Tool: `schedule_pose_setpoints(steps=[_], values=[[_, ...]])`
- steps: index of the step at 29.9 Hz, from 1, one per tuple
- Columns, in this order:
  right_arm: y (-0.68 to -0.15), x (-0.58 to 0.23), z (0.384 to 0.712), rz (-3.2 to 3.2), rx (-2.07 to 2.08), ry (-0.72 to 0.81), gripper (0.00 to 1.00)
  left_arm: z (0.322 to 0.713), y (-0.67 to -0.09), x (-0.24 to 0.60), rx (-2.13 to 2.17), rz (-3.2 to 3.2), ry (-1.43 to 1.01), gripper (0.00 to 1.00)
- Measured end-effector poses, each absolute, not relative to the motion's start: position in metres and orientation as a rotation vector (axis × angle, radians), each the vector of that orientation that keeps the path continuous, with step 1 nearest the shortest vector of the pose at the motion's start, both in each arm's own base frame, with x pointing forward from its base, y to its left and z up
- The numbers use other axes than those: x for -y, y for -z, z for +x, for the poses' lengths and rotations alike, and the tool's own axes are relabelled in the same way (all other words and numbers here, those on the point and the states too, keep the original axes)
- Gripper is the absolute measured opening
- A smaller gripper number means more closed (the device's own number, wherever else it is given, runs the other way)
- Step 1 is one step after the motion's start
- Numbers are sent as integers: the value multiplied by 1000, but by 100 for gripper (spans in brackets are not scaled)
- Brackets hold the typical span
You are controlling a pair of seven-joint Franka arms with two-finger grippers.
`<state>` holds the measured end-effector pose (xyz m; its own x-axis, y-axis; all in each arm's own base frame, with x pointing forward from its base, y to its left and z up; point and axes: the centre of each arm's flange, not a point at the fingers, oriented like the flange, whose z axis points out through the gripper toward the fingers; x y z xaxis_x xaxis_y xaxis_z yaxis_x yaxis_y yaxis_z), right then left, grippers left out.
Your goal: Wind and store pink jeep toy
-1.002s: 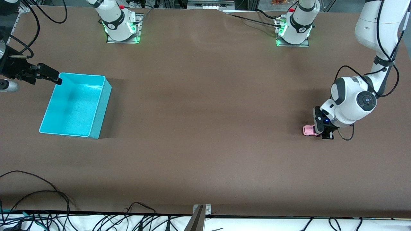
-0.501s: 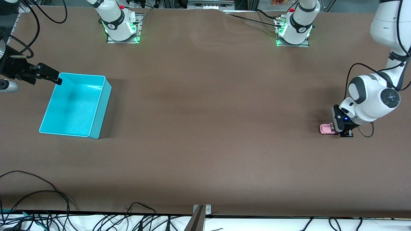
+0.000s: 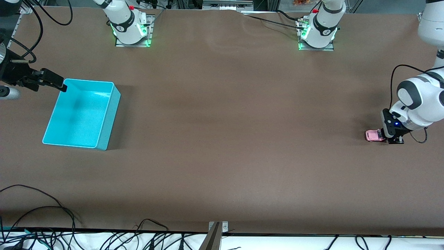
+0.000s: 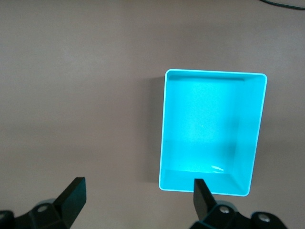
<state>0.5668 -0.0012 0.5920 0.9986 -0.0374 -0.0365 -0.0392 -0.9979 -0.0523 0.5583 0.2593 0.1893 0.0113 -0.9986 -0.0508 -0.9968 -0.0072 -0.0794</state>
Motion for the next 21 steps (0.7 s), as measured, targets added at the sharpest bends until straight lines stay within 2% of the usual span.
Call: schedule_pose_setpoints(steps=[21], values=[[-592, 1, 567, -3088, -59, -55, 100, 541, -189, -298, -2142, -2166, 24, 52]])
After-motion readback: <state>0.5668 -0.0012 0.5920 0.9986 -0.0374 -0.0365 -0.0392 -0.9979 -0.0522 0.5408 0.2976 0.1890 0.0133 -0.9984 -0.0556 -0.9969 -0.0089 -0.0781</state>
